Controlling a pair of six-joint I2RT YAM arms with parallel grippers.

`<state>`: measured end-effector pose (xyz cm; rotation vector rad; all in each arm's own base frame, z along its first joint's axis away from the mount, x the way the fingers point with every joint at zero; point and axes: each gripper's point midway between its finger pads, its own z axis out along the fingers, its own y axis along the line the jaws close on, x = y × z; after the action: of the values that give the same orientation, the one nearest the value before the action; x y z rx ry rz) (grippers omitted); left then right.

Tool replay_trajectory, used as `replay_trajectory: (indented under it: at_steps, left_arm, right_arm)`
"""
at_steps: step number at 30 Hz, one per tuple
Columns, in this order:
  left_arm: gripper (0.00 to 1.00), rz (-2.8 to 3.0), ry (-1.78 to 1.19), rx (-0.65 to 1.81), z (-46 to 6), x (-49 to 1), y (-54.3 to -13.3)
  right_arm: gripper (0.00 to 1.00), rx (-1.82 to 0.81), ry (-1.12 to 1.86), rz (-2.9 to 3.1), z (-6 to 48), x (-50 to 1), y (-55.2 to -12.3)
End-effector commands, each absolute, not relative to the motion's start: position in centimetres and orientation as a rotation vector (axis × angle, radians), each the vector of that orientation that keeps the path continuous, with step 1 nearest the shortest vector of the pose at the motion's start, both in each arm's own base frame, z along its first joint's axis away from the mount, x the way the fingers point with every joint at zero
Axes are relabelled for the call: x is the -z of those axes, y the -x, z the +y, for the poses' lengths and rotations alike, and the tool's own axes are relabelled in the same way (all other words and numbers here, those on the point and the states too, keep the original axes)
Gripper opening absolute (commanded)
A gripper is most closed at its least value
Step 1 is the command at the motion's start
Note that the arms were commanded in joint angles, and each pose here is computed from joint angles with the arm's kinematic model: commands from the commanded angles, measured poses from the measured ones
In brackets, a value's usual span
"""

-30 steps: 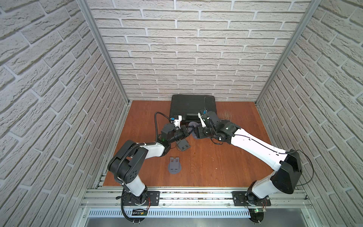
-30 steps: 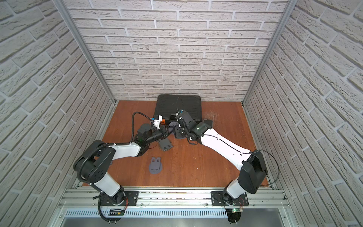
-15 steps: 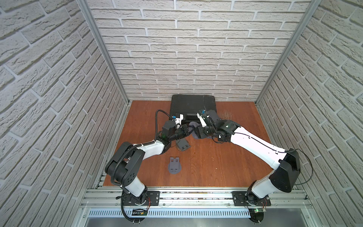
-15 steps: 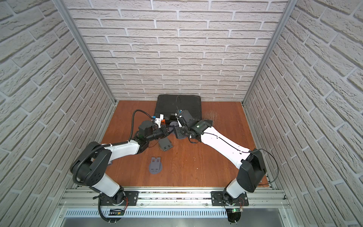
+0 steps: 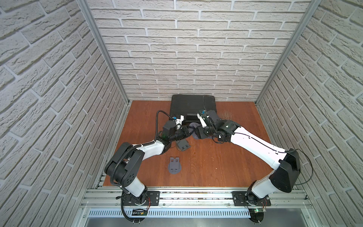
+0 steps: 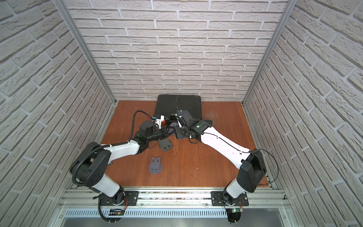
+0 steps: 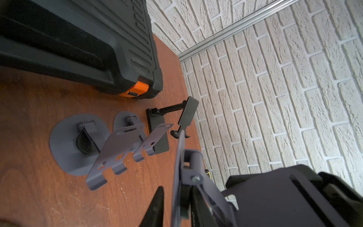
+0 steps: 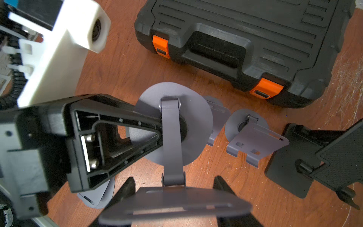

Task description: Open the phone stand

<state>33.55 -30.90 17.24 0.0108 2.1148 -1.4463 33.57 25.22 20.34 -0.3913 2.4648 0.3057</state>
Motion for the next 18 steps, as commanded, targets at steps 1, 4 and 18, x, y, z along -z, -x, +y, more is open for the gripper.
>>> replay_trajectory:
  at_steps: [1,4,18]
  left_arm:
    - [0.31,2.053,-0.112,1.434,-31.3,-19.8,-32.9]
    - [0.35,2.061,-0.128,1.405,-31.0,-19.8,-32.6]
    - [0.42,2.123,-0.144,1.183,-27.9,-19.5,-31.2]
  right_arm:
    - [0.22,-0.386,0.364,2.369,25.6,-24.0,-33.8]
    - [0.21,-0.371,0.349,2.374,25.2,-24.1,-33.9]
    - [0.2,-0.246,0.213,2.367,19.7,-26.0,-35.2]
